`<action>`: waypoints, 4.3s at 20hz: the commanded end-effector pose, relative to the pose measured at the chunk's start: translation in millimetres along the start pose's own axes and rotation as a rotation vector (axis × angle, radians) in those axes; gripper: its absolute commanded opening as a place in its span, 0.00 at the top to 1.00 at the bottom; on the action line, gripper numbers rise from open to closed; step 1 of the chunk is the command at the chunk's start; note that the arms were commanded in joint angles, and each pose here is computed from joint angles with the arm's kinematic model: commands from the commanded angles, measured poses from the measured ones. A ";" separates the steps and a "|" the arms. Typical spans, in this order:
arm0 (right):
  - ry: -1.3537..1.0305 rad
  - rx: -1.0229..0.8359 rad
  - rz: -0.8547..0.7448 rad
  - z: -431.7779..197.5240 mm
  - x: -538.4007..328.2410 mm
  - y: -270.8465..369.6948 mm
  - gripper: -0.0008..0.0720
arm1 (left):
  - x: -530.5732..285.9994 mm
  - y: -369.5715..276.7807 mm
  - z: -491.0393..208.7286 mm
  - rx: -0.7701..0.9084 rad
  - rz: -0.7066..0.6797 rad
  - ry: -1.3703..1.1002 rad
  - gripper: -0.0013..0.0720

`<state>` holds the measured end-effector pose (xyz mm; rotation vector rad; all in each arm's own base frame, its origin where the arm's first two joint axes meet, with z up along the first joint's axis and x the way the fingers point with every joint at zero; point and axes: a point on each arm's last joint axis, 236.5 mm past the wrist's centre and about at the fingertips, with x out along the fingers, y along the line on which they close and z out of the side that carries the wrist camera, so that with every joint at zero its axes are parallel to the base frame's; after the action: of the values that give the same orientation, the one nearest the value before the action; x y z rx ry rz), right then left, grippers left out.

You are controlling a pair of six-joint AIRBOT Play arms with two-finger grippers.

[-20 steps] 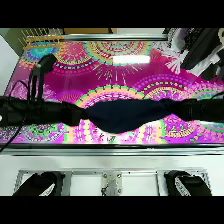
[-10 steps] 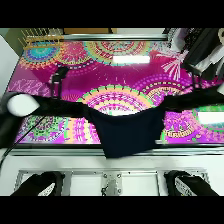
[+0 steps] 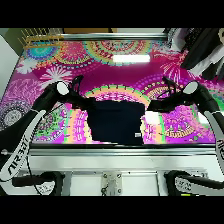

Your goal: Fold the clothes and pants, and hang the long-sleeved shirts on hangers.

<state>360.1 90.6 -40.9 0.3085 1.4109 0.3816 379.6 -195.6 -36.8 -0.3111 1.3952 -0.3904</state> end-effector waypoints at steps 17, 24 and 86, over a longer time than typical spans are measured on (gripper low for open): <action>-0.036 -0.091 0.096 -14.9 42.4 39.6 0.97 | -4.9 11.2 4.7 0.026 0.036 0.008 0.97; -0.487 -0.470 -0.017 29.7 -206.0 128.3 0.97 | -246.2 -86.4 59.9 0.239 -0.057 -0.527 0.97; -0.353 0.127 -0.044 26.8 -126.6 11.3 0.33 | 29.9 122.3 -59.0 -0.449 -0.042 0.043 0.14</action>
<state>373.7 44.5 86.0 0.4204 1.0814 0.1886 335.3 -85.5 -117.0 -0.7265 1.4507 -0.0765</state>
